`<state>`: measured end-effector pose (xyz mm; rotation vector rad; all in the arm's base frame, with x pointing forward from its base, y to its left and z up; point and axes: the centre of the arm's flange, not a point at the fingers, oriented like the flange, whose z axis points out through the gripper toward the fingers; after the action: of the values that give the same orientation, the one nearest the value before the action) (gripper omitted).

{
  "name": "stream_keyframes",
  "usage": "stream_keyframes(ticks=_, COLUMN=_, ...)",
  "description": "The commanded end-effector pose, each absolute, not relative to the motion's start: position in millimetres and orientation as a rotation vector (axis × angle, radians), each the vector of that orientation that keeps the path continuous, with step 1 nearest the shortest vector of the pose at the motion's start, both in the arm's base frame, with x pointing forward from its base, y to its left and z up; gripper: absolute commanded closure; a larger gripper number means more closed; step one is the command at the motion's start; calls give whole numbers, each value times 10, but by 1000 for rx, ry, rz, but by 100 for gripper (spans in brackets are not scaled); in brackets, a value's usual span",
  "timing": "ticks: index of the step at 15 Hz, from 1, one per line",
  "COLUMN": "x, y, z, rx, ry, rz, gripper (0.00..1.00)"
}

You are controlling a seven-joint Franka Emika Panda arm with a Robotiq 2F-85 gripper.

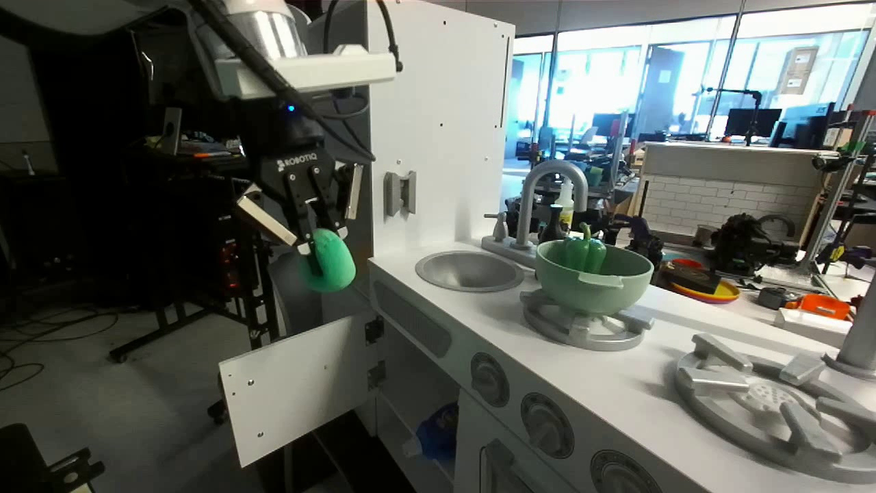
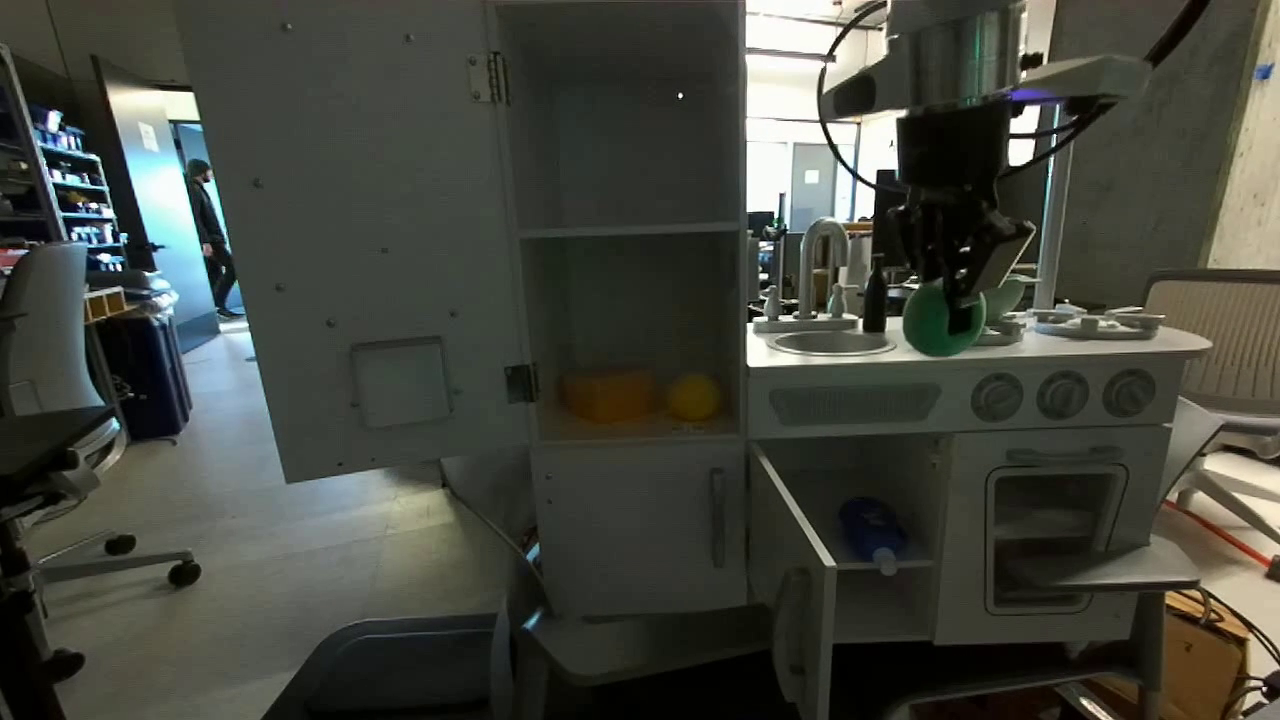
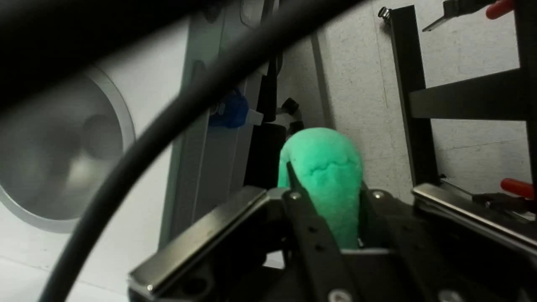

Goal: Put the blue bottle from the counter and green sponge from the sink inside the bottom cabinet, close the cabinet door

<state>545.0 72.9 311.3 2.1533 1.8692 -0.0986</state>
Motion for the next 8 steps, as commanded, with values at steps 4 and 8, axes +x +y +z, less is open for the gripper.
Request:
stream_keyframes(ticks=4, x=5181, y=829, z=2548, rx=2123, ry=1851, rz=36, gripper=94)
stream_keyframes(ticks=8, x=5065, y=692, z=2195, rx=2119, ry=1800, rz=59, gripper=94)
